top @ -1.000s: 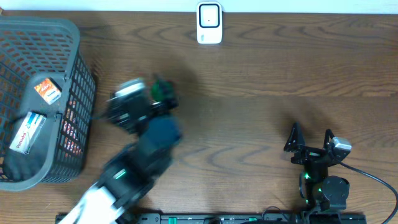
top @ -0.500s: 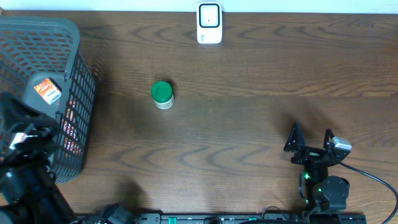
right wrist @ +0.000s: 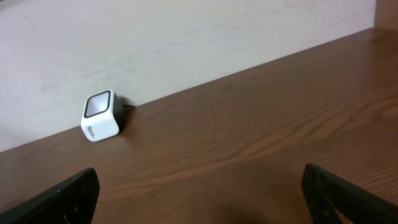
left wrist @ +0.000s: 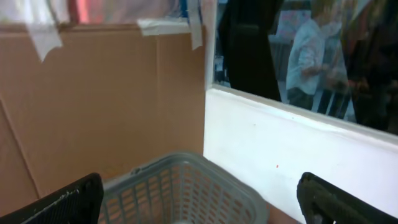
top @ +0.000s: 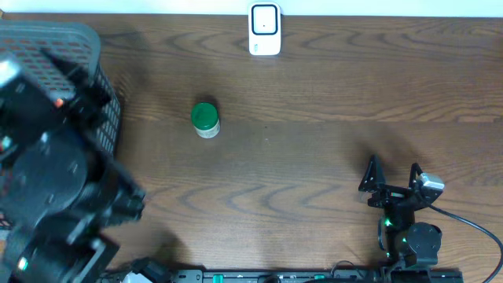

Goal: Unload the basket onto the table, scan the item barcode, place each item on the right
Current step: 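Move the left gripper back into the basket toward the orange box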

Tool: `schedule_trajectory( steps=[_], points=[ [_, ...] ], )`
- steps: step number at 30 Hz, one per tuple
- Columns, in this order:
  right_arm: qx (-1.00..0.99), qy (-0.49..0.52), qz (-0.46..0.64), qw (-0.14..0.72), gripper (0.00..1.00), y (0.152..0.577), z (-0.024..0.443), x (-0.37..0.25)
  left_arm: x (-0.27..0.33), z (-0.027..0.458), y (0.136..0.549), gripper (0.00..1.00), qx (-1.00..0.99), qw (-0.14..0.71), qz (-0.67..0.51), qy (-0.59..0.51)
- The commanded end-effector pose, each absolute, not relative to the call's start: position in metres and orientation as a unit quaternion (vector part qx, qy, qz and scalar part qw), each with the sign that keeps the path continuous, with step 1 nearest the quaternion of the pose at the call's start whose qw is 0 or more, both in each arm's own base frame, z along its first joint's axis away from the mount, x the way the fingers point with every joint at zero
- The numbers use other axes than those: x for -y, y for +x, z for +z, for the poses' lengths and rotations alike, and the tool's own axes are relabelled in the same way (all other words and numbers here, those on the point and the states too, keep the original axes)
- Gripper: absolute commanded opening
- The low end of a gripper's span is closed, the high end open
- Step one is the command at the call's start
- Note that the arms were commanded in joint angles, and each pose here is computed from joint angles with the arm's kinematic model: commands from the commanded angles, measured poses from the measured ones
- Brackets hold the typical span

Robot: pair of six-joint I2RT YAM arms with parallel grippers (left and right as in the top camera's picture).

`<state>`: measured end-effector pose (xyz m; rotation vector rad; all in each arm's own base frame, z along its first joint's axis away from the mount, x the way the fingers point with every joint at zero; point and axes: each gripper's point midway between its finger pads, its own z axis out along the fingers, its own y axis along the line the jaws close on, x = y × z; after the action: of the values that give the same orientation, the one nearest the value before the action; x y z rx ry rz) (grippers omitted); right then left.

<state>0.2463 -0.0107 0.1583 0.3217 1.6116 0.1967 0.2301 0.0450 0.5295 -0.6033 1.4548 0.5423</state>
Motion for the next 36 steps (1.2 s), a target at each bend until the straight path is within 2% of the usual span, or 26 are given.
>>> schedule_trajectory(
  steps=[1, 8, 10, 15, 17, 18, 27, 36],
  points=[
    [-0.717, 0.143, 0.081, 0.678, 0.99, 0.246, 0.158, 0.013, -0.036, 0.54, 0.252, 0.98, -0.66, 0.656, 0.28, -0.238],
    [-0.717, 0.143, 0.081, 0.678, 0.99, 0.246, 0.158, 0.013, -0.005, 0.501, 0.323, 0.98, -0.726, 0.622, 0.263, -0.132],
    [-0.717, 0.143, 0.081, 0.678, 0.99, 0.246, 0.158, 0.013, 0.011, 0.465, 0.35, 0.98, -0.773, 0.601, 0.172, -0.106],
    [-0.717, 0.143, 0.081, 0.678, 0.99, 0.246, 0.158, 0.013, 0.028, 0.421, 0.379, 0.98, -0.831, 0.545, -0.037, -0.107],
    [-0.717, 0.143, 0.081, 0.678, 0.99, 0.246, 0.158, 0.013, 0.005, 0.412, 0.382, 0.98, -0.832, 0.527, -0.072, -0.159],
    [-0.717, 0.143, 0.081, 0.678, 0.99, 0.246, 0.158, 0.013, -0.028, 0.406, 0.379, 0.98, -0.826, 0.515, -0.071, -0.215],
    [-0.717, 0.143, 0.081, 0.678, 0.99, 0.246, 0.158, 0.013, -0.171, 0.354, 0.341, 0.98, -0.809, 0.433, 0.026, -0.397],
    [-0.717, 0.143, 0.081, 0.678, 0.99, 0.246, 0.158, 0.013, -0.231, 0.274, 0.353, 0.98, -0.815, 0.332, 0.071, -0.47]
  ],
)
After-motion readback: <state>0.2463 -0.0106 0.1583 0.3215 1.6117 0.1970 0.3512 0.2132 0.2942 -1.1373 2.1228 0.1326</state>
